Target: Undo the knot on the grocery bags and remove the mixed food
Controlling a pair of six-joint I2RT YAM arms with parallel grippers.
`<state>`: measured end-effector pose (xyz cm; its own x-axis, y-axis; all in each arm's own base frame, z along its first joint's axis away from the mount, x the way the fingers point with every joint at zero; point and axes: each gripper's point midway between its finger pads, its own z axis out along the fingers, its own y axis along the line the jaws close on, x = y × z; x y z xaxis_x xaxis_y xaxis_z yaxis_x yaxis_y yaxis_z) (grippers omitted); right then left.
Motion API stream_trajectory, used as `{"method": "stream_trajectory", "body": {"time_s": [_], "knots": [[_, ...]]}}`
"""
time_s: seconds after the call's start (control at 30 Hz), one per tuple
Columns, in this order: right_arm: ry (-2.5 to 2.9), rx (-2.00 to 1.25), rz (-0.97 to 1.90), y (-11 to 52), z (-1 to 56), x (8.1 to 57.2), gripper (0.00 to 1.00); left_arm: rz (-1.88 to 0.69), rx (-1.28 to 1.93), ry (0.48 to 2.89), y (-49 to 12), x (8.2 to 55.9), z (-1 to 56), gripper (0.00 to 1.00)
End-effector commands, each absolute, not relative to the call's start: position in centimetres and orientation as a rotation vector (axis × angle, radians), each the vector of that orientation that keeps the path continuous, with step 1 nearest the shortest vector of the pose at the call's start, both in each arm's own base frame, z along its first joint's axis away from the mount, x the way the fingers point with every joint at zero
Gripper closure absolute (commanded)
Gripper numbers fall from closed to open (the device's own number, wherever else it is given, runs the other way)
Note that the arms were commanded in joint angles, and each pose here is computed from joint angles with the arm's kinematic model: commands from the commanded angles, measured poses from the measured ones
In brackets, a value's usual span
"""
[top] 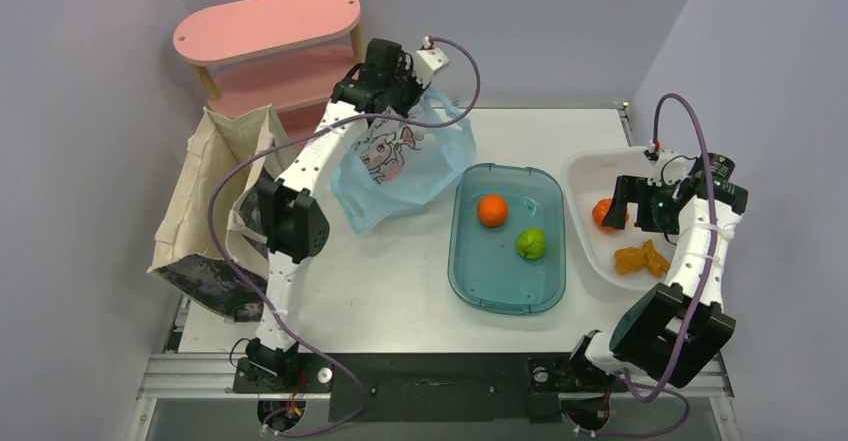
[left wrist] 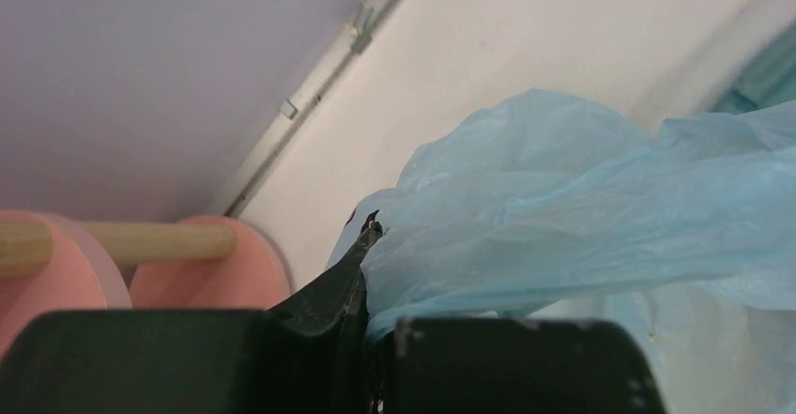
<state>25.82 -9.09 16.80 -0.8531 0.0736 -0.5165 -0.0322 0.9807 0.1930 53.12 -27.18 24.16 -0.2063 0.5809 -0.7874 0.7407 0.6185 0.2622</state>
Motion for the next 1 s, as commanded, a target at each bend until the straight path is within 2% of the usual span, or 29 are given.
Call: {"method": "stream_trajectory", "body": {"time_s": [0.0,0.07,0.13,0.17,0.23,0.43,0.57,0.6,0.63,0.67,0.7,0.73,0.77,0.8,0.83,0.97], "knots": [[2.447,0.005,0.319,-7.2,19.6,26.3,0.08,-0.23,0.837,1.724,-29.4,59.2,27.5,1.0],[2.421,-0.019,0.338,-6.5,20.2,26.2,0.08,-0.232,0.785,1.651,-29.9,60.6,29.1,1.0],[2.399,-0.061,0.345,-5.7,20.7,26.2,0.08,-0.226,0.735,1.579,-30.1,61.4,31.2,0.83],[2.385,-0.086,0.339,-5.4,21.1,26.2,0.07,-0.227,0.712,1.544,-30.2,61.6,32.5,0.67],[2.362,-0.133,0.331,-4.7,21.7,26.3,0.07,-0.228,0.707,1.508,-30.1,61.1,34.5,0.59],[2.27,-0.246,0.328,-2.0,23.4,27.4,0.07,-0.276,0.802,1.555,-28.6,54.7,39.1,0.53],[2.204,-0.296,0.341,-0.3,25.1,28.3,0.07,-0.262,0.767,1.642,-24.0,48.7,42.4,0.52],[2.193,-0.301,0.341,-0.1,25.4,28.6,0.07,-0.267,0.767,1.718,-22.7,47.8,40.8,0.51],[2.181,-0.323,0.345,0.5,25.7,28.7,0.07,-0.28,0.748,1.707,-21.5,45.7,42.7,0.51],[2.168,-0.327,0.345,0.7,26.1,28.9,0.07,-0.277,0.744,1.784,-20.1,44.9,40.8,0.5],[2.16,-0.347,0.356,1.3,26.2,28.9,0.07,-0.278,0.718,1.772,-18.8,43.0,42.5,0.49],[2.15,-0.351,0.356,1.6,26.5,29.1,0.07,-0.27,0.702,1.848,-17.1,42.2,40.6,0.49],[2.143,-0.375,0.367,2.3,26.6,29.1,0.07,-0.265,0.673,1.835,-15.8,40.3,42.0,0.48],[2.136,-0.381,0.364,2.5,26.8,29.3,0.07,-0.249,0.639,1.912,-13.9,39.8,40.1,0.48],[2.13,-0.406,0.373,3.2,26.9,29.3,0.07,-0.238,0.599,1.897,-12.6,37.9,41.3,0.48],[2.106,-0.468,0.391,5.3,27.3,29.8,0.07,-0.125,0.424,2.043,-5.4,33.7,37.8,0.46]]}}
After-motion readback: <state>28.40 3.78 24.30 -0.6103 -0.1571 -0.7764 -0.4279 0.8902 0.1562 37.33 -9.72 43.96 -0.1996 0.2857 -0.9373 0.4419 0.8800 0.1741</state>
